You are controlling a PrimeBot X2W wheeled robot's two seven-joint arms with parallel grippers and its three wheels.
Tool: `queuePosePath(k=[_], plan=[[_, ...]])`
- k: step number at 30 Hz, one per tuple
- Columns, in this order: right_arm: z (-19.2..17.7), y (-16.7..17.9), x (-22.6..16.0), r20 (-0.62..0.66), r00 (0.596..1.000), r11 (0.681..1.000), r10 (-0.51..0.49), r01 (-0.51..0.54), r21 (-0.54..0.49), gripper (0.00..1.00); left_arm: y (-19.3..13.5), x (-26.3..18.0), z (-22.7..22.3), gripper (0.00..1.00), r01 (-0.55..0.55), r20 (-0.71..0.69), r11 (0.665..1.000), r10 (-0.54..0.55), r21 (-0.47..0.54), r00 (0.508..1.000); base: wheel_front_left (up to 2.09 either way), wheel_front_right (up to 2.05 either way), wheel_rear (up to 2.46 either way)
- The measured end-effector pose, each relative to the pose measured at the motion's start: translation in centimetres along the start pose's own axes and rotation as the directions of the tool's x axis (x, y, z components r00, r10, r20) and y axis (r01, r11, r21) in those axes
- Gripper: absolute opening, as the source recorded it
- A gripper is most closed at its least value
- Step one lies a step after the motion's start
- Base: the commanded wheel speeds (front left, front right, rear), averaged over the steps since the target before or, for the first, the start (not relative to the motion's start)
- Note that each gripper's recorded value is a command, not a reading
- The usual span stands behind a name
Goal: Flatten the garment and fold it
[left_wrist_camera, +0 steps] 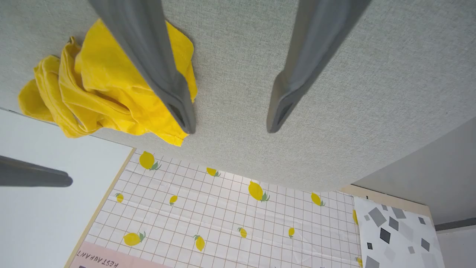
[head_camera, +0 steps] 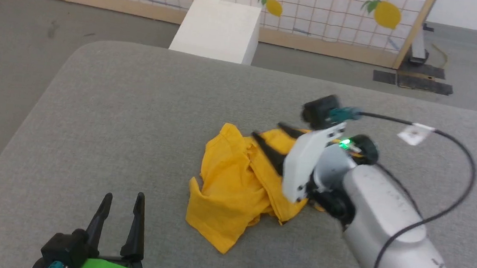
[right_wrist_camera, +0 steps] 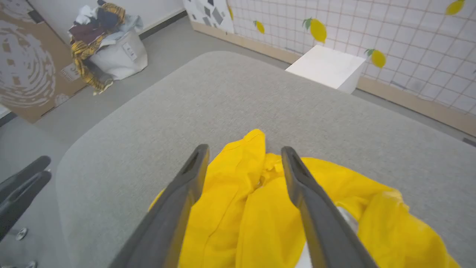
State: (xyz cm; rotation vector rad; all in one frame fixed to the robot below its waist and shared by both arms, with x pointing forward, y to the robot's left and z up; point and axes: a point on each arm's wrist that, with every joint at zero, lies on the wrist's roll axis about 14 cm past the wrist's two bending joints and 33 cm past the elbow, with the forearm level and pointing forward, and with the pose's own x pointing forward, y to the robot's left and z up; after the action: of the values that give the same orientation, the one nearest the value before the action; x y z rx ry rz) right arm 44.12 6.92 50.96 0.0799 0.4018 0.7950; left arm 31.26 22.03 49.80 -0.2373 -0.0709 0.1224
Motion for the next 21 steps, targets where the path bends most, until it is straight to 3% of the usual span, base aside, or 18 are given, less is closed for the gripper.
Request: queuePosePath(k=[3, 6, 7, 9, 13, 17, 21], plan=[[2.4, -4.0, -2.2, 0.133, 0.984, 0.993, -0.119, 0.120, -0.004, 1.00, -0.6, 0.2, 0.0, 1.00, 0.023, -0.001, 1.000, -0.023, 0.002, 1.000, 0.00, 0.00, 0.00], [2.9, -9.1, -6.2, 0.244, 0.927, 0.958, -0.285, 0.284, 0.039, 1.00, -1.3, 0.4, 0.1, 1.00, 0.045, 0.004, 0.999, -0.045, 0.006, 0.999, 0.00, 0.00, 0.00], [1.1, -12.7, -11.2, 0.299, 0.845, 0.895, -0.444, 0.437, 0.093, 1.00, -1.8, 0.6, 0.1, 1.00, 0.063, 0.007, 0.998, -0.063, 0.007, 0.998, 0.00, 0.00, 0.00], [-0.7, -14.3, -14.8, 0.311, 0.781, 0.837, -0.542, 0.535, 0.118, 1.00, -2.1, 0.7, 0.1, 1.00, 0.075, 0.006, 0.997, -0.075, 0.009, 0.997, 0.00, 0.00, 0.00], [-4.1, -15.7, -21.1, 0.309, 0.676, 0.737, -0.669, 0.659, 0.153, 1.00, -2.6, 1.1, 0.1, 1.00, 0.094, 0.007, 0.995, -0.094, 0.011, 0.996, 0.00, 0.00, 0.00], [-7.3, -15.4, -24.9, 0.307, 0.619, 0.683, -0.723, 0.707, 0.184, 1.00, -2.8, 1.6, 0.0, 1.00, 0.103, 0.005, 0.995, -0.103, 0.013, 0.995, 0.00, 0.00, 0.00], [-10.2, -14.8, -26.7, 0.283, 0.591, 0.653, -0.755, 0.717, 0.245, 1.00, -2.7, 1.8, -0.1, 1.00, 0.101, -0.001, 0.995, -0.101, 0.018, 0.995, 0.00, 0.00, 0.00]])
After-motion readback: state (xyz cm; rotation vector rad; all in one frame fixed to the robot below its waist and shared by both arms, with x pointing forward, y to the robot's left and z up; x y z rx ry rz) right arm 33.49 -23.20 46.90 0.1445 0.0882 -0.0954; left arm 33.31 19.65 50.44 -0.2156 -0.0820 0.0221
